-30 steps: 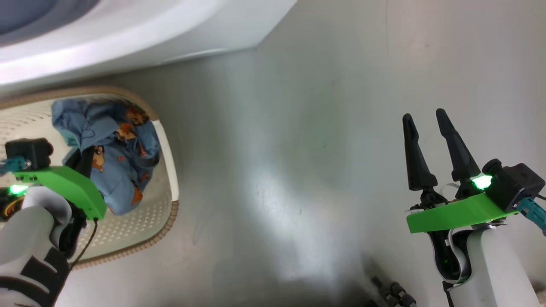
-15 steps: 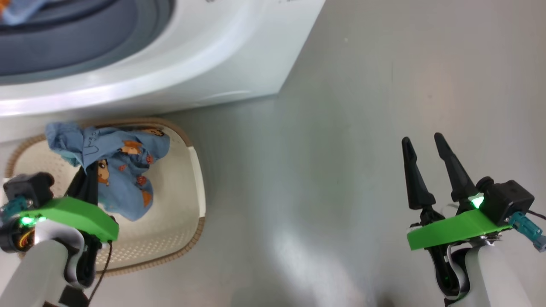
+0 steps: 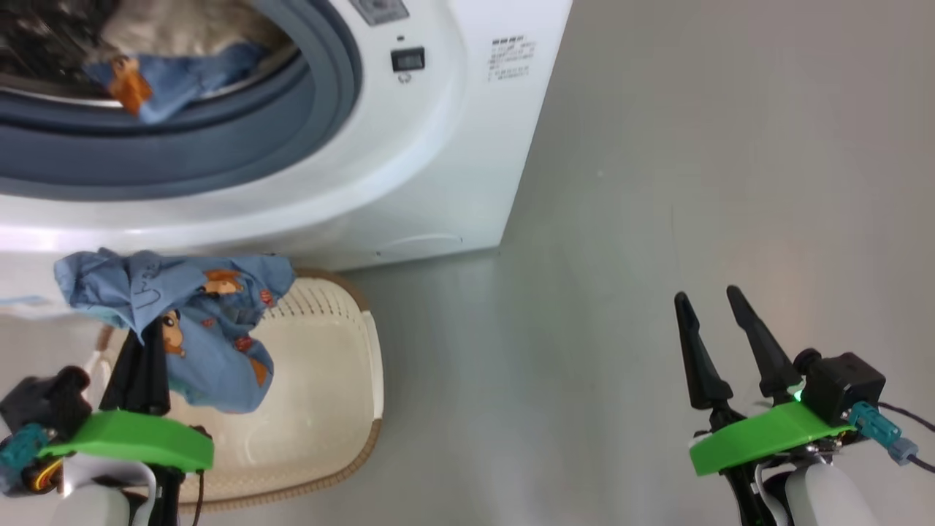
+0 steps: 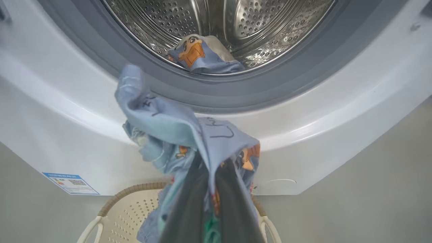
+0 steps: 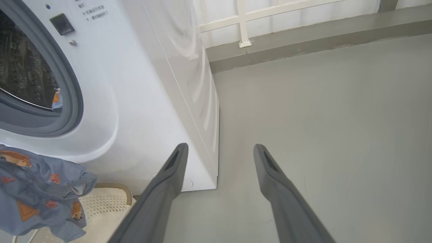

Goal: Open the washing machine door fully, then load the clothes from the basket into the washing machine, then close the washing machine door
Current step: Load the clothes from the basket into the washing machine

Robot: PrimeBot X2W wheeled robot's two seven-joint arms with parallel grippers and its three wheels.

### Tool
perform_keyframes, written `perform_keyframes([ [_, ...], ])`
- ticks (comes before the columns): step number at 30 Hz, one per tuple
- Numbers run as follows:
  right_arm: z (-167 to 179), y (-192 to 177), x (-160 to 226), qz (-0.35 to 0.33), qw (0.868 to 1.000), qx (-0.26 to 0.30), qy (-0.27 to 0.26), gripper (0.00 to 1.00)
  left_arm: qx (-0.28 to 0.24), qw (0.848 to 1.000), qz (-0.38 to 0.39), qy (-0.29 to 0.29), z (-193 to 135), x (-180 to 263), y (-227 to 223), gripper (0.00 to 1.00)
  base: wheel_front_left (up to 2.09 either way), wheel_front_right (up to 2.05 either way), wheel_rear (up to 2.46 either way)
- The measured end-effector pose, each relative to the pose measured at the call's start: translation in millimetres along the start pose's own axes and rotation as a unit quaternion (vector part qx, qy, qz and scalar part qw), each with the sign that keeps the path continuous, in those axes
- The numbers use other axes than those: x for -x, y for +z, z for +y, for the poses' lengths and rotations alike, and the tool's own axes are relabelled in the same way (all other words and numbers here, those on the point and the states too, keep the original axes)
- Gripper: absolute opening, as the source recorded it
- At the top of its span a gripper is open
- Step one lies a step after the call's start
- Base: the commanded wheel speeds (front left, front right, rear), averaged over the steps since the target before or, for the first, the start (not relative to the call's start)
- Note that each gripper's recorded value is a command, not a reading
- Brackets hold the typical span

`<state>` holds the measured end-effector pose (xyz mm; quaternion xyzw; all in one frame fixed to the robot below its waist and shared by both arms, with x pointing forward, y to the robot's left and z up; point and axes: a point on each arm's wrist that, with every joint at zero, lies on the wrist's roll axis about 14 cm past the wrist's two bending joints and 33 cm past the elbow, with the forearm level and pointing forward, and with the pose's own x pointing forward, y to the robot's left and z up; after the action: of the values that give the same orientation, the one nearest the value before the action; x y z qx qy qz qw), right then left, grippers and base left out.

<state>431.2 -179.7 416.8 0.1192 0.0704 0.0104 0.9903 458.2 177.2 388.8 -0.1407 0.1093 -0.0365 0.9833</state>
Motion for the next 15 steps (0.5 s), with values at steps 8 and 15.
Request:
perform_keyframes([
  [8, 7, 24, 21, -0.029, 1.000, 0.000, 0.006, 1.00, -0.030, 0.997, -0.069, 0.003, -7, 34, 47, 0.00, 0.00, 0.00, 0.00],
  [15, 13, 43, 39, -0.054, 0.998, 0.001, 0.013, 1.00, -0.056, 0.990, -0.127, 0.000, -13, 63, 85, 0.00, 0.00, 0.00, 0.00],
])
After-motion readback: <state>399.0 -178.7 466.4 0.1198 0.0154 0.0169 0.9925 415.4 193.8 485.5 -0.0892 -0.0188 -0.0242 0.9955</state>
